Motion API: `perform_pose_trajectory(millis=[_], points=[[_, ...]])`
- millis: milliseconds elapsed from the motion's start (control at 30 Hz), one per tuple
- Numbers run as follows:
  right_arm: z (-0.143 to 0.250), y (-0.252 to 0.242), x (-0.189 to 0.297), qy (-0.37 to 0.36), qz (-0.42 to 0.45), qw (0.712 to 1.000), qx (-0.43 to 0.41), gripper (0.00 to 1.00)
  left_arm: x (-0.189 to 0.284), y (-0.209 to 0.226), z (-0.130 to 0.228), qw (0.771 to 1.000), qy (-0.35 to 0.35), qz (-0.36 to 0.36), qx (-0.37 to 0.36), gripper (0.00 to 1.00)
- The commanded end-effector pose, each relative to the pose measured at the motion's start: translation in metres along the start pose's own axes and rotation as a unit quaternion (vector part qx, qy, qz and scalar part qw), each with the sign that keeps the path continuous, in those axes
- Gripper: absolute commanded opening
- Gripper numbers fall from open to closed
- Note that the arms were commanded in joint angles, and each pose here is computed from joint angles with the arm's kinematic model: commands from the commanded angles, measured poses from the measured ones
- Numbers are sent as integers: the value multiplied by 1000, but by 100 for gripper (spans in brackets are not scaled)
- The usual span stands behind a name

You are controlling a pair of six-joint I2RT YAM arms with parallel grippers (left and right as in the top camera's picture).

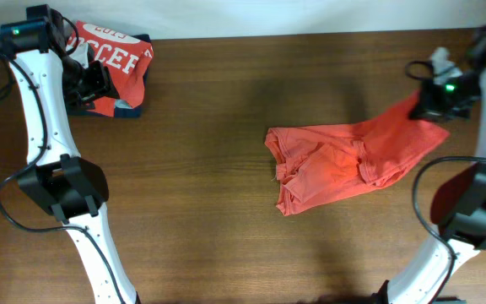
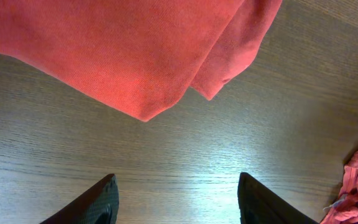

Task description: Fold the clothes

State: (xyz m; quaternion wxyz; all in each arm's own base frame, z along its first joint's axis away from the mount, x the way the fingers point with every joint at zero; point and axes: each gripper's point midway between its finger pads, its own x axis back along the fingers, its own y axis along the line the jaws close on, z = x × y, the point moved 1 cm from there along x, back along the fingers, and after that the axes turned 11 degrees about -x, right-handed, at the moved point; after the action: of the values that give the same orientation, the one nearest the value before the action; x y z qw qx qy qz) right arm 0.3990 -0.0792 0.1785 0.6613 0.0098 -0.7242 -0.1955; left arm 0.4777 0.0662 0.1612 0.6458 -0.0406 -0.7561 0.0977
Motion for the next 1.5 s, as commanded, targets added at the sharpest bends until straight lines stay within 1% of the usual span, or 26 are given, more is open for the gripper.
perform_pose_trajectory(millis=[0, 167, 300, 367, 500, 600, 667, 700, 733, 767, 833, 867, 933, 1033, 1133, 1200, 1267, 1400, 1433, 1467], points=[[7, 40, -5, 13, -2, 999, 43, 4, -2, 3, -1, 1000, 1, -3, 5, 61], [26, 92, -25, 45, -2, 993, 110, 4, -2, 3, -1, 1000, 1, -3, 5, 61], [45, 117, -50, 77, 24, 984, 158, 4, -2, 3, -1, 1000, 1, -3, 5, 61], [53, 128, -68, 85, 36, 980, 177, 5, -2, 3, -1, 1000, 1, -3, 5, 61], [67, 151, -113, 89, 39, 979, 178, 5, -2, 3, -1, 1000, 1, -3, 5, 61], [81, 166, -142, 91, 34, 975, 198, 6, -2, 3, -1, 1000, 1, -3, 5, 61], [92, 174, -158, 93, 33, 971, 216, 12, -2, 3, -1, 1000, 1, -3, 5, 61], [96, 178, -164, 94, 32, 969, 224, 19, -2, 3, -1, 1000, 1, -3, 5, 61], [101, 181, -170, 95, 32, 968, 232, 25, -2, 3, -1, 1000, 1, -3, 5, 61], [105, 184, -176, 95, 31, 966, 237, 27, -2, 3, -1, 1000, 1, -3, 5, 61], [112, 190, -184, 95, 30, 965, 243, 40, -2, 2, -1, 1000, 1, -3, 3, 61], [114, 193, -186, 94, 30, 964, 245, 49, -2, 1, -1, 1000, 1, -3, 2, 62], [114, 197, -185, 91, 29, 967, 235, 51, -3, -3, -1, 1000, 2, -2, -1, 61], [116, 214, -172, 100, -21, 967, 234, 70, -5, -11, -1, 1000, 3, -1, -10, 61], [128, 236, -140, 137, -122, 942, 281, 75, -7, -22, -1, 1000, 6, 0, -21, 61], [128, 237, -117, 146, -149, 934, 290, 76, -9, -31, -1, 1000, 8, 2, -30, 61], [118, 230, -98, 138, -149, 938, 280, 80, -11, -41, -1, 999, 10, 3, -41, 61], [80, 203, -67, 92, -129, 955, 250, 88, -16, -73, 1, 997, 15, 18, -70, 59], [73, 195, -62, 83, -129, 959, 238, 90, -18, -85, 3, 996, 17, 30, -79, 53], [66, 186, -59, 77, -129, 963, 225, 92, -19, -98, 4, 995, 18, 45, -87, 38]])
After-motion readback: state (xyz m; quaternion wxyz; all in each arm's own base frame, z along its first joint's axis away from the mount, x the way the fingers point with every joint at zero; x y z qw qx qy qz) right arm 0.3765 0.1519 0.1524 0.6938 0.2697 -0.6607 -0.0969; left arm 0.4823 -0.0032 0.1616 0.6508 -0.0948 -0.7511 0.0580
